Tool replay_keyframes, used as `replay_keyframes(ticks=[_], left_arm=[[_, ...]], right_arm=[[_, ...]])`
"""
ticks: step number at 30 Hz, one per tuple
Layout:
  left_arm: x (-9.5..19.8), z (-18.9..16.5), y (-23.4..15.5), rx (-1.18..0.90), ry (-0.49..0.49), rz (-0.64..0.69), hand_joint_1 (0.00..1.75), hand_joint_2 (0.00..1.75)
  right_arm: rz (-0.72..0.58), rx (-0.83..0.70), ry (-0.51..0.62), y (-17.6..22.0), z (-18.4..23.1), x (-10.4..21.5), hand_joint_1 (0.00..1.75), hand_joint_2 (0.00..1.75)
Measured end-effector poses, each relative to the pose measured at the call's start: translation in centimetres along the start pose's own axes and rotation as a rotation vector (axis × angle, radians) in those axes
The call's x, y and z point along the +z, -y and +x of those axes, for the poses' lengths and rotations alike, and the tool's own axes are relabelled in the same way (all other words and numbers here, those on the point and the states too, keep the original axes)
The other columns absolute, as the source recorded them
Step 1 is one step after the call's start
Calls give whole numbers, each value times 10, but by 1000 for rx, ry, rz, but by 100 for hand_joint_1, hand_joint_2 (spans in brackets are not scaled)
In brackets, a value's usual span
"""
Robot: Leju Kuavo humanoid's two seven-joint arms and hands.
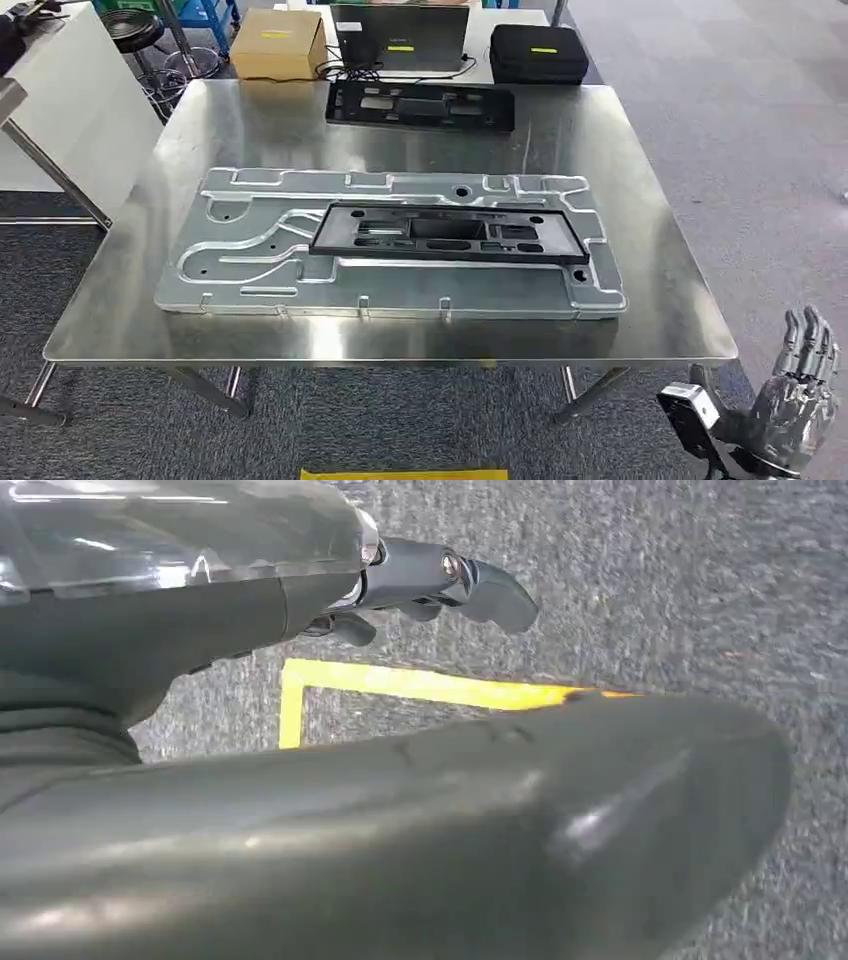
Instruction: Take the parts from the cabinet and place them on the table.
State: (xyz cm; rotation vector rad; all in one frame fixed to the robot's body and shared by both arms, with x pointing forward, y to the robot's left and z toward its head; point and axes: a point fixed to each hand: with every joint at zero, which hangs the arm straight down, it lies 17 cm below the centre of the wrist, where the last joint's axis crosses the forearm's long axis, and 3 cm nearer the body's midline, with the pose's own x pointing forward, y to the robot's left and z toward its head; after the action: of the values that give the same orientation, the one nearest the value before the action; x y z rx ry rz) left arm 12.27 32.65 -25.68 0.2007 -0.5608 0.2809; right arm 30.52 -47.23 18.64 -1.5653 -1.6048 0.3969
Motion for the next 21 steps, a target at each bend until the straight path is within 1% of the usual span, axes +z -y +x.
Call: replay_keyframes(ticks=[1, 4, 7, 9, 11, 13, 14, 15, 17, 21], left_arm=[[0, 1, 1, 3, 0, -2, 0, 0], [-1, 1, 3, 3, -4, -8, 0, 0], [0, -1, 6, 5, -16, -15, 0, 0], [1, -5, 6, 4, -27, -15, 0, 0], [1, -6, 8, 3, -36, -21, 0, 0], [1, -7, 8, -1, -40, -23, 0, 0], [1, -7, 8, 1, -41, -21, 0, 0], [1, -7, 7, 2, -41, -20, 0, 0], [1, -8, 6, 7, -41, -16, 0, 0], [0, -3, 3, 0, -24, -14, 0, 0]], right_arm=[[41, 11, -27, -7, -15, 9, 0, 0], [111, 53, -86, -18, -50, 26, 0, 0], [230, 147, -175, -36, -107, 60, 0, 0], [314, 211, -274, -47, -151, 93, 0, 0], [376, 248, -372, -56, -183, 128, 0, 0], [446, 252, -506, -65, -210, 174, 0, 0], [467, 245, -552, -70, -216, 189, 0, 0], [506, 234, -618, -77, -222, 213, 0, 0], [556, 201, -721, -90, -226, 247, 0, 0], [659, 158, -904, -110, -226, 306, 0, 0]])
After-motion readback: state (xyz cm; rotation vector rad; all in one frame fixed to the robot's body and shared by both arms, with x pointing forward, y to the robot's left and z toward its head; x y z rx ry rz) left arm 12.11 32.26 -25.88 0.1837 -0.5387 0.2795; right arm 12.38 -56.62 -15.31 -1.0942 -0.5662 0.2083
